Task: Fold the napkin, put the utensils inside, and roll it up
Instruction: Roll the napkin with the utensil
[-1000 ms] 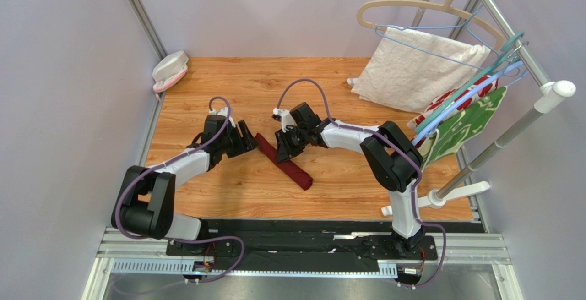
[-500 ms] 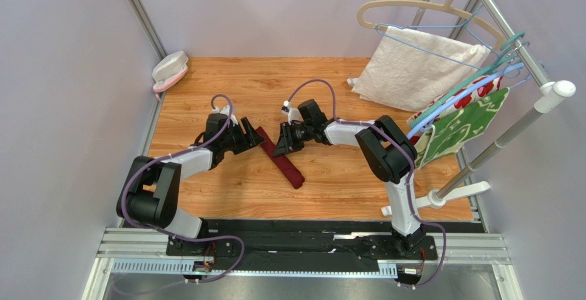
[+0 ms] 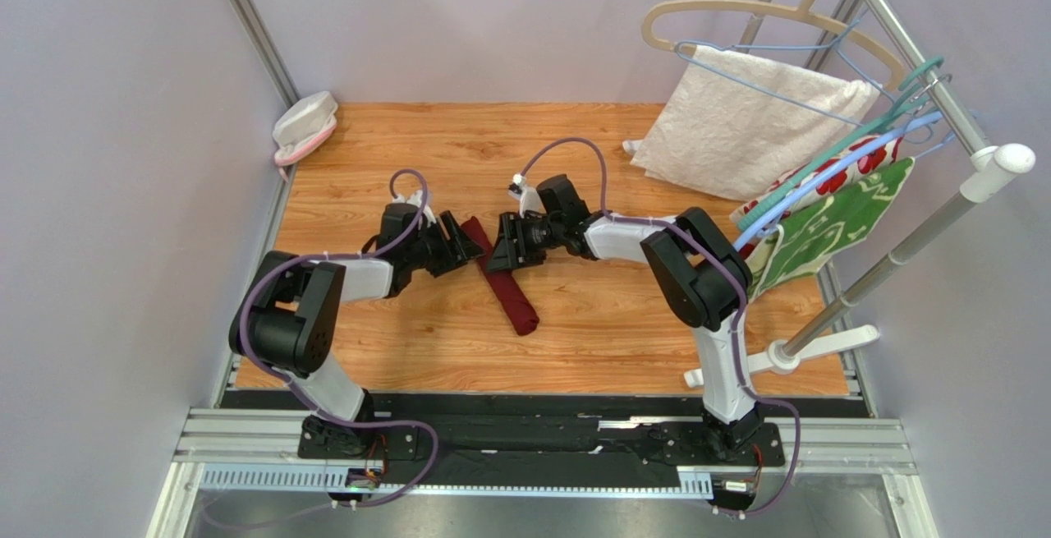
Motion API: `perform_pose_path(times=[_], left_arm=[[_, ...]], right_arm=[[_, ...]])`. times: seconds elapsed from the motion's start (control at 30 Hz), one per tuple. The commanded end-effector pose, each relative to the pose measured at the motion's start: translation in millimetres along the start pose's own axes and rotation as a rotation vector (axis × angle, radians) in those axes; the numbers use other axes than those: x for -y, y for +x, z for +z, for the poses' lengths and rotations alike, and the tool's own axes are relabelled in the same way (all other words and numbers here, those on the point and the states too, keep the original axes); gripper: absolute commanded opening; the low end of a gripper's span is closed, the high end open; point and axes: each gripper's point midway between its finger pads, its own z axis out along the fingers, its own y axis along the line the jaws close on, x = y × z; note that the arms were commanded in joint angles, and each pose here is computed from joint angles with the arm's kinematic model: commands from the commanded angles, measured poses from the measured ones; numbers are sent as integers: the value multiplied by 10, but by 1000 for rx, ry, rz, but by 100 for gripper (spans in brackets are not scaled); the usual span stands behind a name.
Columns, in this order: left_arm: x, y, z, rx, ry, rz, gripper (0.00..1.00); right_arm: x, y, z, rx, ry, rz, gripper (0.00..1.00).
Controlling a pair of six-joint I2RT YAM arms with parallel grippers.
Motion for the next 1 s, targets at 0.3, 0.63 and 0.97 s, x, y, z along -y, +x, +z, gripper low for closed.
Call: perform_pose_path(times=[0.3, 0.63, 0.97], left_arm=[[212, -127, 138, 26, 69, 5, 61], [186, -86, 167, 9, 69, 7, 60], [212, -112, 164, 11, 73, 13, 60]], right_arm=[[-139, -205, -561, 115, 350, -257, 64], [-404, -89, -388, 117, 694, -563, 64], [-245, 177, -180, 43, 747, -622, 56]])
